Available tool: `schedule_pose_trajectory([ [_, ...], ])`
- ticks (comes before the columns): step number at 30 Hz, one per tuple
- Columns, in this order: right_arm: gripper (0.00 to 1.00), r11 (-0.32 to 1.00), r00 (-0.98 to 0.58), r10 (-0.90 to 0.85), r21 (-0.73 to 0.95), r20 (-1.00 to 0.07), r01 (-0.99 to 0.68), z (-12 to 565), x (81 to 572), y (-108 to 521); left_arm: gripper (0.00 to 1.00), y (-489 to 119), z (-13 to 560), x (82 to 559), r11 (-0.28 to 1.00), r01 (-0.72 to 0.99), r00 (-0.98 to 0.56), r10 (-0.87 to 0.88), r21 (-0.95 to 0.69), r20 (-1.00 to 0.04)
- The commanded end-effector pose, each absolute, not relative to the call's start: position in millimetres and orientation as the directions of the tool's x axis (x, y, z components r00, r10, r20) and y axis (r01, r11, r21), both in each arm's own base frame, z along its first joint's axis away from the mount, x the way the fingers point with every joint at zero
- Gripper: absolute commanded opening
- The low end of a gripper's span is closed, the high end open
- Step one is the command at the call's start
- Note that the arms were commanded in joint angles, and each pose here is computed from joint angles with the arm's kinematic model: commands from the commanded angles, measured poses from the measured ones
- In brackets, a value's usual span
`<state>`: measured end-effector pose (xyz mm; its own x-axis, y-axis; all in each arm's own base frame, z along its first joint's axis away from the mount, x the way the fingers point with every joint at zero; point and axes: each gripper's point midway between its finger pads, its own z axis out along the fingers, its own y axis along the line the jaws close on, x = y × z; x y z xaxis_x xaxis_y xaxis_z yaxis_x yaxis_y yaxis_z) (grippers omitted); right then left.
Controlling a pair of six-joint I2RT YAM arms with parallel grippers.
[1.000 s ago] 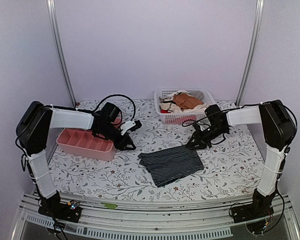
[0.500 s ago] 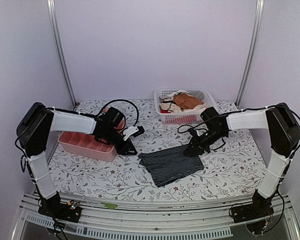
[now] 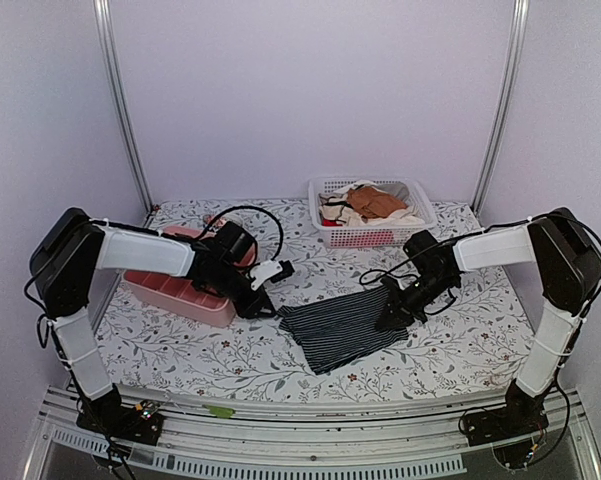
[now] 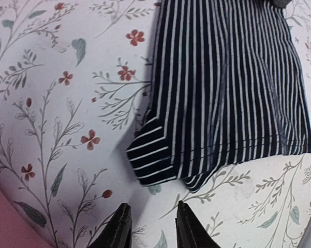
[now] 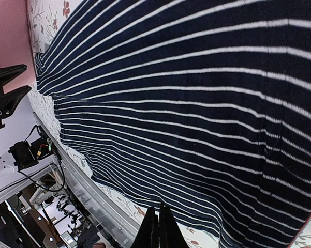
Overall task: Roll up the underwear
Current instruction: Smooth out the underwear at the center of the board.
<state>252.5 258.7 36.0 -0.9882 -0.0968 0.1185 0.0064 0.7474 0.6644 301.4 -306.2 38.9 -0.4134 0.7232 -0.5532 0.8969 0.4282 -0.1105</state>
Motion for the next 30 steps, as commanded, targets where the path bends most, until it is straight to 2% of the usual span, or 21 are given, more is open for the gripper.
schedule_pose_trajectory([
  [1,0.03,0.753,-0.990,-0.099,0.658,0.098,-0.010,41.3,251.2,255.0,0.30,-244.7,31.1,334.3,0.598,0.801,-0.532,0.699,-0.017,-0.478],
  [3,0.02,0.759,-0.990,-0.099,0.651,0.100,-0.010,40.3,249.9,253.4,0.31,-240.1,44.9,341.1,0.600,0.799,-0.523,0.679,-0.020,-0.515],
  [6,0.02,0.752,-0.991,-0.098,0.659,0.088,-0.016,47.5,250.5,254.2,0.35,-262.6,74.1,319.7,0.485,0.870,-0.431,0.660,-0.090,-0.615],
  [9,0.02,0.747,-0.993,-0.097,0.665,0.074,-0.023,57.3,253.7,256.0,0.36,-282.5,86.3,293.5,0.399,0.911,-0.366,0.659,-0.107,-0.657],
  [16,0.02,0.755,-0.993,-0.090,0.656,0.075,-0.019,65.9,254.4,254.5,0.33,-306.2,59.4,259.9,0.373,0.886,-0.460,0.643,-0.275,-0.612],
  [30,0.00,0.835,-0.984,-0.070,0.549,0.165,0.033,16.4,237.1,232.6,0.34,-322.7,26.6,272.6,0.362,0.877,-0.480,0.652,-0.315,-0.587],
])
